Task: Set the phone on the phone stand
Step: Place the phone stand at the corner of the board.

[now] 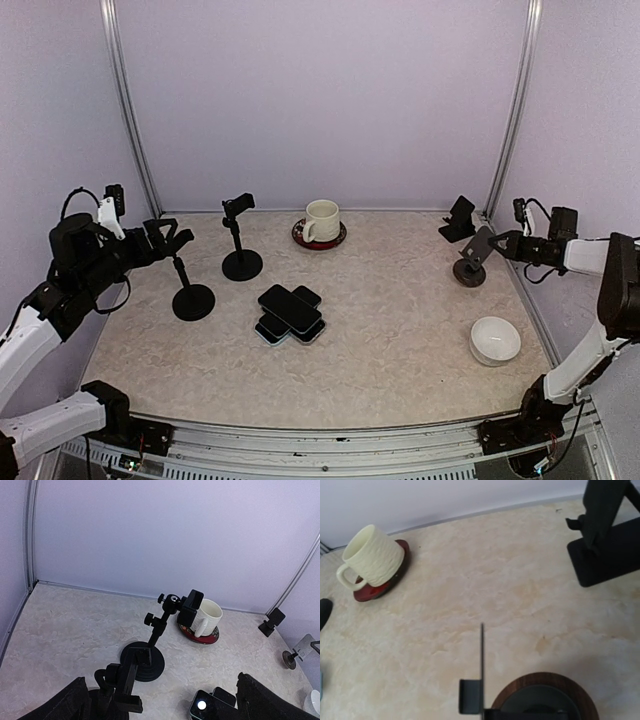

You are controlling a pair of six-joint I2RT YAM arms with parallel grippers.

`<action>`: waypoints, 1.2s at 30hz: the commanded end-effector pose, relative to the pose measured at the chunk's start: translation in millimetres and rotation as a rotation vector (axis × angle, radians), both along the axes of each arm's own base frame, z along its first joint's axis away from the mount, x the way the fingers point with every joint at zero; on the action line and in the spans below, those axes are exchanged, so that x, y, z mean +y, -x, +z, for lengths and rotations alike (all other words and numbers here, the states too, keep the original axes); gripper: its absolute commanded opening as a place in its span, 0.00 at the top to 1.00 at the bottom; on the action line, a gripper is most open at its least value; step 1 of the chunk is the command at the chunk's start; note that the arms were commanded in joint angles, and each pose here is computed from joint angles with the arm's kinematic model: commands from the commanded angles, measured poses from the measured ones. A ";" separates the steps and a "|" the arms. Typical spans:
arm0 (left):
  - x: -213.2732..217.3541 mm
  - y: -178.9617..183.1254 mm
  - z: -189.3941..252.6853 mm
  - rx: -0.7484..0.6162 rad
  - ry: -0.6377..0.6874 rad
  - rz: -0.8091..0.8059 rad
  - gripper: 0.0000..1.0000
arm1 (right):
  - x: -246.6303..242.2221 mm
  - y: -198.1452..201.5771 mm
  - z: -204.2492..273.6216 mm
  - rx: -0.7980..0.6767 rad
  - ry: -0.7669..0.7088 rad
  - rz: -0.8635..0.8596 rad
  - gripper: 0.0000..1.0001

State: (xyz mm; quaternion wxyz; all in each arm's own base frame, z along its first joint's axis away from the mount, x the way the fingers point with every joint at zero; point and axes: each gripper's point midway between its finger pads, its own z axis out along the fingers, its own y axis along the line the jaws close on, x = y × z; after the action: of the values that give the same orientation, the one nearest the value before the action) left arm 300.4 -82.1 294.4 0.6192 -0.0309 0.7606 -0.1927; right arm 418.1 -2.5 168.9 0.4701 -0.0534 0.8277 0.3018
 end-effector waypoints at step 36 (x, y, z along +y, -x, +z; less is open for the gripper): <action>-6.2 0.7 -4.1 0.014 -0.009 -0.013 0.01 | -44.1 -30.6 -24.6 0.046 0.069 -0.100 0.92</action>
State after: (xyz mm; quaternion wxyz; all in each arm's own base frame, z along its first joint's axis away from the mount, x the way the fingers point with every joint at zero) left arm 303.3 -89.6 286.3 0.6073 -0.0234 0.7697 -0.1954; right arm 441.7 -35.5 139.3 0.4512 -0.0232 0.8512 0.2670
